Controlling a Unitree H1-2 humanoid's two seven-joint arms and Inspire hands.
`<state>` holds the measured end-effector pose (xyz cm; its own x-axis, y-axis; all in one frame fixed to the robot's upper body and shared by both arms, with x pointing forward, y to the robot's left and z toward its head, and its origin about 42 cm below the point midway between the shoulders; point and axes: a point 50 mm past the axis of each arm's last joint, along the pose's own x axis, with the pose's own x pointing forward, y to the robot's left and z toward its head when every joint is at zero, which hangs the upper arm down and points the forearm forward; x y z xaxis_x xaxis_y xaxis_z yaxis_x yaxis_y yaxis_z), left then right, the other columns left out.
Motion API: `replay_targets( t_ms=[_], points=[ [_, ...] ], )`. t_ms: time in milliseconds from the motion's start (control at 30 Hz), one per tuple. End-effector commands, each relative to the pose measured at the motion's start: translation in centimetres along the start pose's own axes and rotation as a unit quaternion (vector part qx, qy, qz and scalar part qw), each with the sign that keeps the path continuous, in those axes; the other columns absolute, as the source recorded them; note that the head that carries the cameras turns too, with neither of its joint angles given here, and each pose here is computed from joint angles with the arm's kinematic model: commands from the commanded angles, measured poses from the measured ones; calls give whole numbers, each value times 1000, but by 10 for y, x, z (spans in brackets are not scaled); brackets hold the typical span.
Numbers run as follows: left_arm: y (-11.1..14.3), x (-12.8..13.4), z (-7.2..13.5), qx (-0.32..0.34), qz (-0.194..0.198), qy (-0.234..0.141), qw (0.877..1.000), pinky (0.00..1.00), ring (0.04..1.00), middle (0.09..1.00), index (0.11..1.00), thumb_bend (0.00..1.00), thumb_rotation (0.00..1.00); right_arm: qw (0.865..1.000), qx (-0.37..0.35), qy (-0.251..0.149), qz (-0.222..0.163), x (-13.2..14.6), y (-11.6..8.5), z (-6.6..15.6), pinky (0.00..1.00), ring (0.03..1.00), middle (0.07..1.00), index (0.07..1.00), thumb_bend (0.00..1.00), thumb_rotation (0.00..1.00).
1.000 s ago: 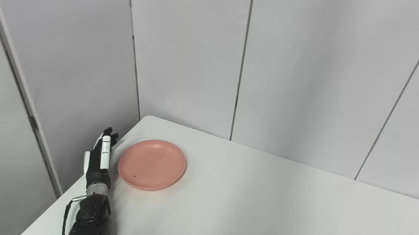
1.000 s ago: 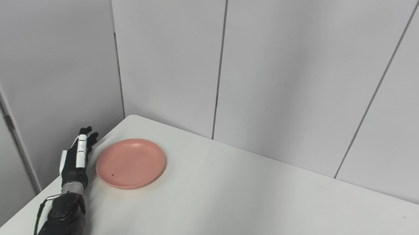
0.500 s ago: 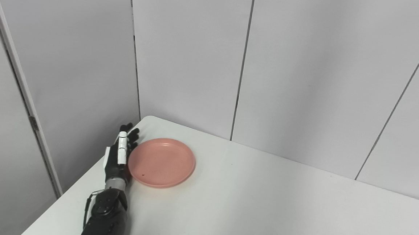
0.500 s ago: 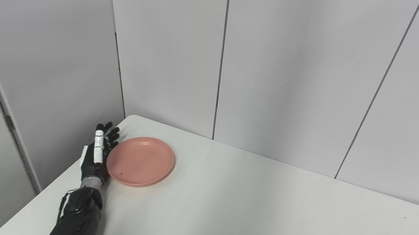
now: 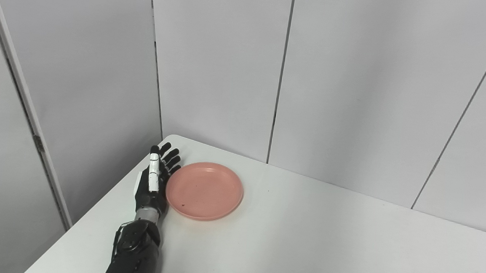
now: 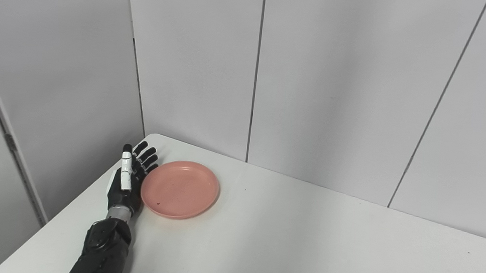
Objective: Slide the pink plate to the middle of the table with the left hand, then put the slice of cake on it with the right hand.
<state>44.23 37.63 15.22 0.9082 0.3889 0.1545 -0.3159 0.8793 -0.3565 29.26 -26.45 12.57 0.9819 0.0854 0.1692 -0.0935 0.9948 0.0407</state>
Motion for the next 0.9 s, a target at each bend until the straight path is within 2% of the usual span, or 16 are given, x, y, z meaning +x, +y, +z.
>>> replay_targets(
  t_ms=[0,233,367,867],
  points=[
    [-11,-5,-14,-18,-10,37,999,822,844,824,823,812,972,1000,-6,-14,-4,-2,-2,2,1000,1000,1000,1000,478,874],
    [-15,-6,-19,-20,-32,52,998,793,822,811,807,819,975,1000,-5,-16,-4,-1,1,2,1000,1000,1000,1000,482,866],
    [-20,-8,-23,-23,-46,63,997,781,810,804,795,818,942,1000,-5,-17,-6,-1,3,2,1000,1000,1000,1000,456,867],
    [-54,-18,-23,1,-117,85,989,795,827,816,809,764,955,1000,-6,-21,-9,-1,11,3,1000,1000,1000,1000,434,893]
  ],
)
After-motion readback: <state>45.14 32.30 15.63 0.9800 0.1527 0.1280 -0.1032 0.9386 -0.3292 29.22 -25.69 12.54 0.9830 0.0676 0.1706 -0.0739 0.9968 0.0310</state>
